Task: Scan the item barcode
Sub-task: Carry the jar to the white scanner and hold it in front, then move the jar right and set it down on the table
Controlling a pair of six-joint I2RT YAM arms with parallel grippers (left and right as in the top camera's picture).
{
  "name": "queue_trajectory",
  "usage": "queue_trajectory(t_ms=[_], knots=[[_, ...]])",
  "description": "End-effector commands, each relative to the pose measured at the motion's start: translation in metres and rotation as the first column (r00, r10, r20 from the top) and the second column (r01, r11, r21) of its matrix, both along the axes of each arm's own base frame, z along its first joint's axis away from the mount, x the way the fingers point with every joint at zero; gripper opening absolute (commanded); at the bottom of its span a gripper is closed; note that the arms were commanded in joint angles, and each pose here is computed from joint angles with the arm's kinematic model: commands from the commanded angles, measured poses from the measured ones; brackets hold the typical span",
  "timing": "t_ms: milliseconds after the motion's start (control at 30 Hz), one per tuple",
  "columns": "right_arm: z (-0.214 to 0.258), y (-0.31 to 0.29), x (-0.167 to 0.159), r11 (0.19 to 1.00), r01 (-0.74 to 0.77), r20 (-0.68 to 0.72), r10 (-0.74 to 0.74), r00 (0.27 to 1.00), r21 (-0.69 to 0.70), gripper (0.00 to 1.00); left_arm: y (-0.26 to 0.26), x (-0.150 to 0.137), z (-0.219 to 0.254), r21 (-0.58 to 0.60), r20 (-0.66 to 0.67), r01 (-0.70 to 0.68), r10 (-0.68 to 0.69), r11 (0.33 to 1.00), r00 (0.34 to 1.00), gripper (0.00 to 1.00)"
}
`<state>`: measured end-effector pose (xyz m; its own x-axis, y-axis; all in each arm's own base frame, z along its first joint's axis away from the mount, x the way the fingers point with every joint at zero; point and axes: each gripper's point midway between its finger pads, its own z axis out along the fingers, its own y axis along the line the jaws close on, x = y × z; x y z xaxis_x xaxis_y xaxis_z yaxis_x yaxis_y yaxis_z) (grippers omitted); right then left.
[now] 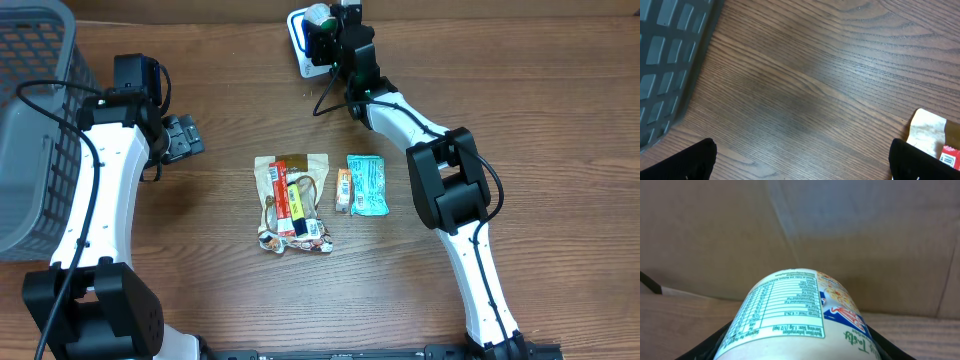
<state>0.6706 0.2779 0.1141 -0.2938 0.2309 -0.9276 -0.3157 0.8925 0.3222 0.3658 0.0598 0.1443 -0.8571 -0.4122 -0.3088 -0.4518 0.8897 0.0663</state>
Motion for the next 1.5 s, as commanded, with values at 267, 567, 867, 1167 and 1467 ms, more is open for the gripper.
queue_trajectory(t_ms=[267,567,867,1167,1467], knots=[[0.071,0.006,-0.002,0.997,-0.014,0.115,0.006,0.993,0.072,0.04,0.001,0.003,0.009,0.014,0.024,0.018,-0.018,1.000,1.000,1.00],[0.223,-0.020,-0.031,0.992,-0.012,0.265,-0.022,0.964,0.127,0.04,0.000,0.003,0.009,0.014,0.024,0.018,-0.018,1.000,1.000,1.00],[0.350,-0.051,-0.102,0.995,-0.007,0.329,-0.026,0.944,0.097,0.04,0.000,0.003,0.009,0.014,0.024,0.018,-0.018,1.000,1.000,1.00],[0.370,-0.086,-0.176,1.000,0.016,0.126,-0.018,0.992,0.015,0.04,0.001,0.003,0.009,0.014,0.024,0.018,-0.018,1.000,1.000,1.00],[0.234,-0.179,-0.214,0.932,0.195,-0.375,-0.306,0.875,-0.305,0.04,0.000,0.003,0.009,0.014,0.024,0.018,-0.018,1.000,1.000,1.00]])
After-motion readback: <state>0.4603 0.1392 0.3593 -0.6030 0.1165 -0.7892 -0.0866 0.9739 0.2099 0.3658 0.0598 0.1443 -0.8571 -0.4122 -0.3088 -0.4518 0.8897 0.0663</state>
